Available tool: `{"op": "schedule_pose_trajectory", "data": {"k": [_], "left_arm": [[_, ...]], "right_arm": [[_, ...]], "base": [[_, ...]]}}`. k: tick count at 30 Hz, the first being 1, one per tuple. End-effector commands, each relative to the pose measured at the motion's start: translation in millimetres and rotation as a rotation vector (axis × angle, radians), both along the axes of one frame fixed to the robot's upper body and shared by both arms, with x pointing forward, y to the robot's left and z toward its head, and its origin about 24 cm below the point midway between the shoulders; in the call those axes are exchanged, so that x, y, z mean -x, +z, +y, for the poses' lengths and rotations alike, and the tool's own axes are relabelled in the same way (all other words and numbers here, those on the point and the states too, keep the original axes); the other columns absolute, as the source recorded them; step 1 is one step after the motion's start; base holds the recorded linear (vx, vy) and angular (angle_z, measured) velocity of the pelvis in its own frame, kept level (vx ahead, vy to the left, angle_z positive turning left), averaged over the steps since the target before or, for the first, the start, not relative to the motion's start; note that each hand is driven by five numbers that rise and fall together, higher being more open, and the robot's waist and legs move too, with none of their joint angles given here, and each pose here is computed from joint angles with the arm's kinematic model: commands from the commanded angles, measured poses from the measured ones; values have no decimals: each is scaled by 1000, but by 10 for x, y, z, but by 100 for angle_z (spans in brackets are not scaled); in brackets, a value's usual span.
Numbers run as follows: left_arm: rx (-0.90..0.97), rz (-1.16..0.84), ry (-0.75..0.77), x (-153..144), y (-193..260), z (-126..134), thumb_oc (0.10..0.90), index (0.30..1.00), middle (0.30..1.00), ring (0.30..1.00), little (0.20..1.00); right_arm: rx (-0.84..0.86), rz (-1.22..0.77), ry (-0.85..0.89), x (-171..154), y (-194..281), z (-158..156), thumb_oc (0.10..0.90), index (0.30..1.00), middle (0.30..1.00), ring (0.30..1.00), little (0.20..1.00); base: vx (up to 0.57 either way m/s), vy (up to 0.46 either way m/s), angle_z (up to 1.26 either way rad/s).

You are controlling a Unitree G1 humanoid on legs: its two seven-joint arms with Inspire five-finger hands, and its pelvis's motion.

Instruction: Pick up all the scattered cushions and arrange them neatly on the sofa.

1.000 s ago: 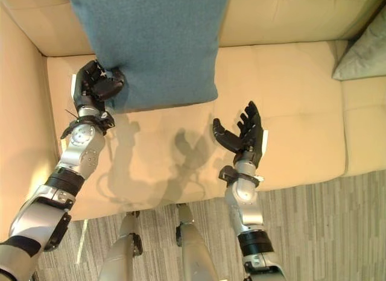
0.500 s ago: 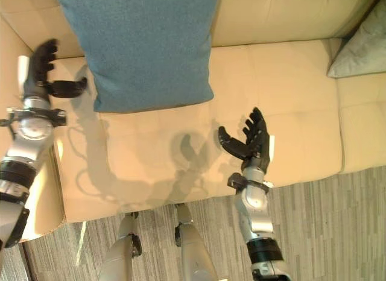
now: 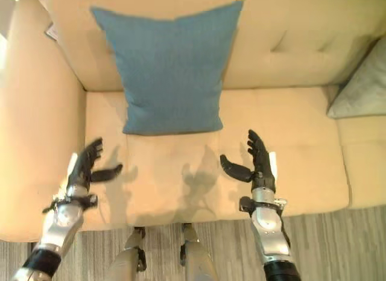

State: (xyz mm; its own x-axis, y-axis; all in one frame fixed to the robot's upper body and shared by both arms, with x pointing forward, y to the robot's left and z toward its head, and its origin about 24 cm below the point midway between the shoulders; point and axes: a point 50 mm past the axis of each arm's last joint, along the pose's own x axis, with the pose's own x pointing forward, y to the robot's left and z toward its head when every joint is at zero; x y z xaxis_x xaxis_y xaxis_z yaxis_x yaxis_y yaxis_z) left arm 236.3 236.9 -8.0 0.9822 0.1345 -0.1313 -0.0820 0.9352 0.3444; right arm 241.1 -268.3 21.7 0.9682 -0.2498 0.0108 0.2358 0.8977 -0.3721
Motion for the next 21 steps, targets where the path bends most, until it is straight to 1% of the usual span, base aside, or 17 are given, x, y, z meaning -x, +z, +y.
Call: {"op": "schedule_pose_trajectory", "data": {"k": [1, 2, 3, 4, 6, 7, 8, 9, 10, 12, 13, 14, 15, 16, 21], "left_arm": [[-184, -31, -75, -82, 85, 93, 800, 900, 900, 900, 900], [-184, -30, -75, -79, 82, 93, 800, 900, 900, 900, 900], [-192, 82, -87, 74, -162, 70, 800, 900, 900, 900, 900], [-192, 83, -87, 76, -164, 71, 800, 900, 900, 900, 900], [-190, 183, -88, 219, -369, 63, 800, 900, 900, 900, 900], [-174, 280, -79, 356, -558, 57, 800, 900, 900, 900, 900], [-174, 280, -79, 355, -559, 55, 800, 900, 900, 900, 900], [-176, 365, -76, 469, -710, 61, 800, 900, 900, 900, 900], [-176, 365, -76, 468, -711, 60, 800, 900, 900, 900, 900], [-179, 435, -69, 578, -831, 68, 800, 900, 900, 900, 900], [-136, 499, -16, 689, -942, 94, 800, 900, 900, 900, 900], [-125, 538, 10, 750, -1004, 118, 800, 900, 900, 900, 900], [-125, 537, 10, 748, -1005, 117, 800, 900, 900, 900, 900], [-91, 600, 60, 842, -1096, 144, 800, 900, 900, 900, 900], [-101, 664, 69, 913, -1176, 154, 800, 900, 900, 900, 900]], "right_arm": [[115, 156, 35, 223, -274, -86, 800, 900, 900, 900, 900], [115, 156, 36, 224, -276, -85, 800, 900, 900, 900, 900], [130, 297, 51, 358, -547, -63, 800, 900, 900, 900, 900], [131, 298, 51, 358, -549, -62, 800, 900, 900, 900, 900], [136, 419, 69, 483, -775, -28, 800, 900, 900, 900, 900], [124, 518, 87, 628, -958, 21, 800, 900, 900, 900, 900], [125, 517, 88, 627, -959, 21, 800, 900, 900, 900, 900], [117, 586, 95, 739, -1078, 39, 800, 900, 900, 900, 900], [117, 586, 95, 738, -1078, 39, 800, 900, 900, 900, 900], [123, 638, 103, 831, -1164, 63, 800, 900, 900, 900, 900], [89, 676, 79, 916, -1238, 69, 800, 900, 900, 900, 900], [69, 694, 69, 954, -1274, 77, 800, 900, 900, 900, 900], [69, 694, 69, 952, -1274, 77, 800, 900, 900, 900, 900], [34, 740, 45, 1031, -1353, 87, 800, 900, 900, 900, 900], [-1, 782, 23, 1107, -1432, 112, 800, 900, 900, 900, 900]], "base": [[81, 12, 10], [104, 8, 14], [59, -1, 14], [76, -1, 15], [53, -8, 12], [49, -14, 6], [58, -21, 1], [0, 0, 0], [45, -18, 1], [19, -29, 0], [33, -72, 1], [21, -59, 1], [6, -78, 1], [-3, -54, 1], [-42, -63, 2]]}}
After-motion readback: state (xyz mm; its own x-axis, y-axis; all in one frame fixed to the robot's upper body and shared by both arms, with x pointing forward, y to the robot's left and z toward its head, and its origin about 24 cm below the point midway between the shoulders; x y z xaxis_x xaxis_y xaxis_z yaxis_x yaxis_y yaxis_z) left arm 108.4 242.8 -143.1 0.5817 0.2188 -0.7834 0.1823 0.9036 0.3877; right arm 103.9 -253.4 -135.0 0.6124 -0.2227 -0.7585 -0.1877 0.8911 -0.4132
